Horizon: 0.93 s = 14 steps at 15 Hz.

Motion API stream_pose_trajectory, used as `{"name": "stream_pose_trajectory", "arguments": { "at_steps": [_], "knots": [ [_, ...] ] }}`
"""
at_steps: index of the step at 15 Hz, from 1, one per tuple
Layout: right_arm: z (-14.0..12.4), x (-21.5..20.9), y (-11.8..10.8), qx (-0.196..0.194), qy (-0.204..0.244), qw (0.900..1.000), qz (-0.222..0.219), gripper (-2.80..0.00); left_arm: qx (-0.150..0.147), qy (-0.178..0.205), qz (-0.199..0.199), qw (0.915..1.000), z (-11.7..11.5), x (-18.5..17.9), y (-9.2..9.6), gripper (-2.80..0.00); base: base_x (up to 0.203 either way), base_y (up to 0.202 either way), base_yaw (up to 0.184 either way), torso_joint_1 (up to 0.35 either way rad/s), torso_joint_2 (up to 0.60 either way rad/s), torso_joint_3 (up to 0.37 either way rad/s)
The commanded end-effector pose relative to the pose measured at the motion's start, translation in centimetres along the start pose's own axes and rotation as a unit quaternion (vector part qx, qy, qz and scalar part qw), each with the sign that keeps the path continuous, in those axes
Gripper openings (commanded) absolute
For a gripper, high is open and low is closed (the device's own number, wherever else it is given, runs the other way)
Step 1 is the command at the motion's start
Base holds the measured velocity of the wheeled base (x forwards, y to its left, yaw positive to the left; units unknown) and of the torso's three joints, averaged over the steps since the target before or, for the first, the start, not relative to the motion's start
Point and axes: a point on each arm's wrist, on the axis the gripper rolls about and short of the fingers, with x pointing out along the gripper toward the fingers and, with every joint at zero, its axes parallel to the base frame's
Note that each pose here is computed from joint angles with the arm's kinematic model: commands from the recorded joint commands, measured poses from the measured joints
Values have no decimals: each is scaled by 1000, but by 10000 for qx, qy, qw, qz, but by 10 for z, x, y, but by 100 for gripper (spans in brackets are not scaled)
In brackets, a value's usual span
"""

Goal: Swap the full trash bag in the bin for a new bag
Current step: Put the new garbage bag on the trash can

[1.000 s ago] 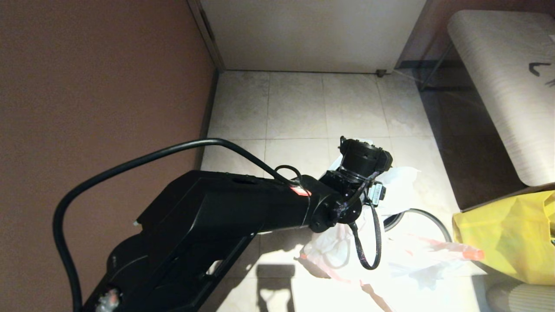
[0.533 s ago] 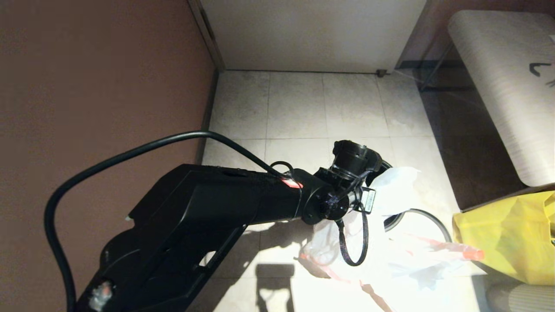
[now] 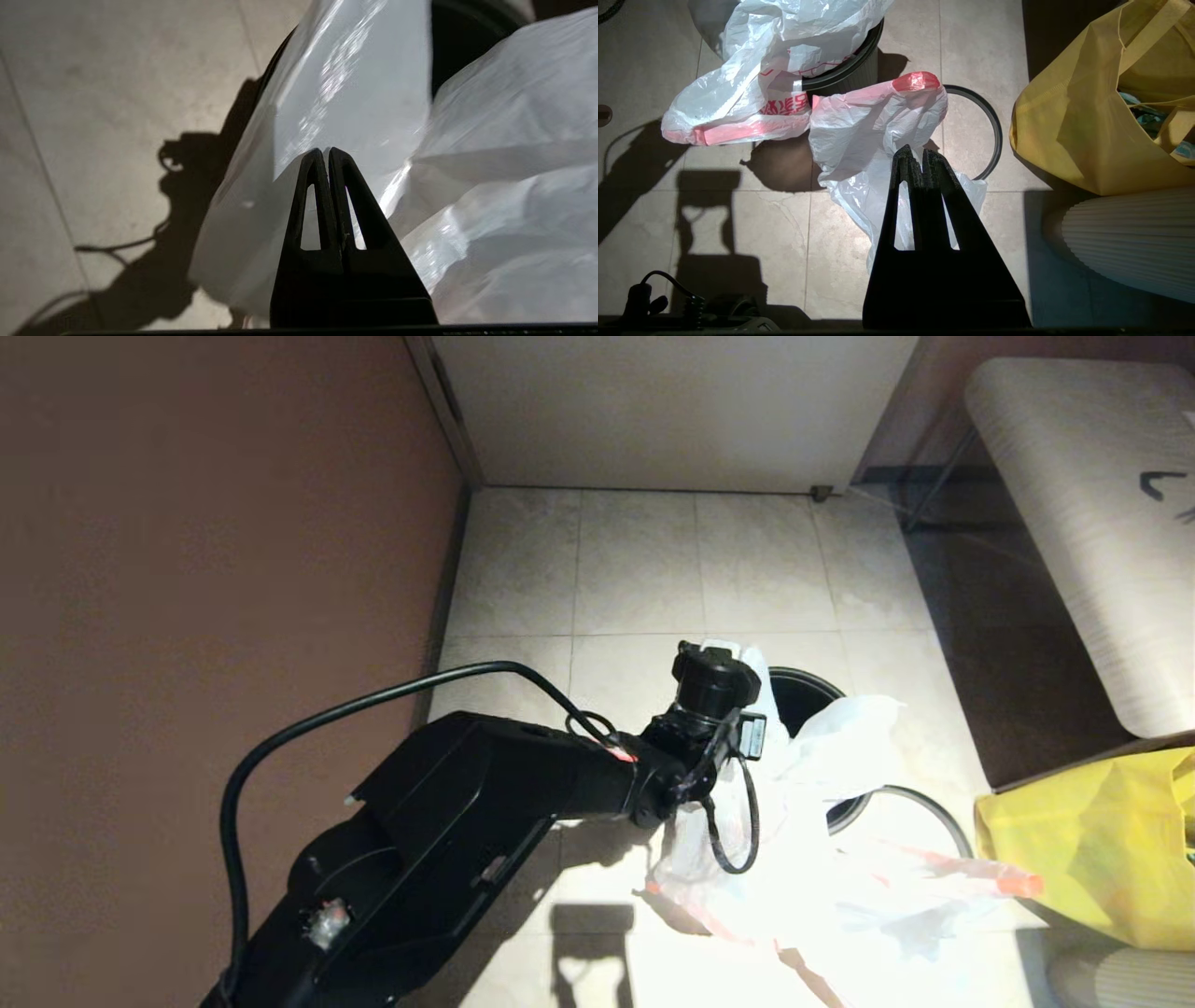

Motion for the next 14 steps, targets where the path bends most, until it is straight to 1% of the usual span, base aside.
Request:
{"name": "stream_pose_trajectory", "arguments": {
  "at_steps": [1, 3, 5, 6, 7, 8, 11, 13, 14],
  "knots": [
    [0, 0, 0, -1, 8, 10000, 3, -280, -85, 264, 276, 9992, 2, -15, 19, -280, 0, 0, 0, 0, 0, 0],
    [0, 0, 0, -1, 8, 10000, 3, -280, -382, 452, 632, 9962, -2, -30, 28, -280, 0, 0, 0, 0, 0, 0],
    [0, 0, 0, -1, 11, 10000, 3, -280, -535, 717, 828, 9925, -17, -39, 35, -280, 0, 0, 0, 0, 0, 0],
    [0, 0, 0, -1, 8, 10000, 3, -280, -690, 821, 933, 9898, -25, -40, 40, 0, 0, 0, 0, 0, 0, 0],
    [0, 0, 0, -1, 16, 10000, 3, -280, -754, 865, 1006, 9883, -30, -36, 45, 0, 0, 0, 0, 0, 0, 0],
    [0, 0, 0, -1, 16, 10000, 3, -280, -742, 919, 1064, 9873, -36, -30, 48, 0, 0, 0, 0, 0, 0, 0],
    [0, 0, 0, -1, 13, 10000, 3, -280, -808, 917, 1135, 9860, -43, -17, 52, 0, 0, 0, 0, 0, 0, 0],
    [0, 0, 0, -1, 9, 10000, 3, -280, -815, 817, 1064, 9876, -49, -12, 47, 0, 0, 0, 0, 0, 0, 0],
    [0, 0, 0, -1, 15, 10000, 3, -280, -804, 759, 977, 9891, -49, -13, 41, 0, 0, 0, 0, 0, 0, 0]
  ]
}}
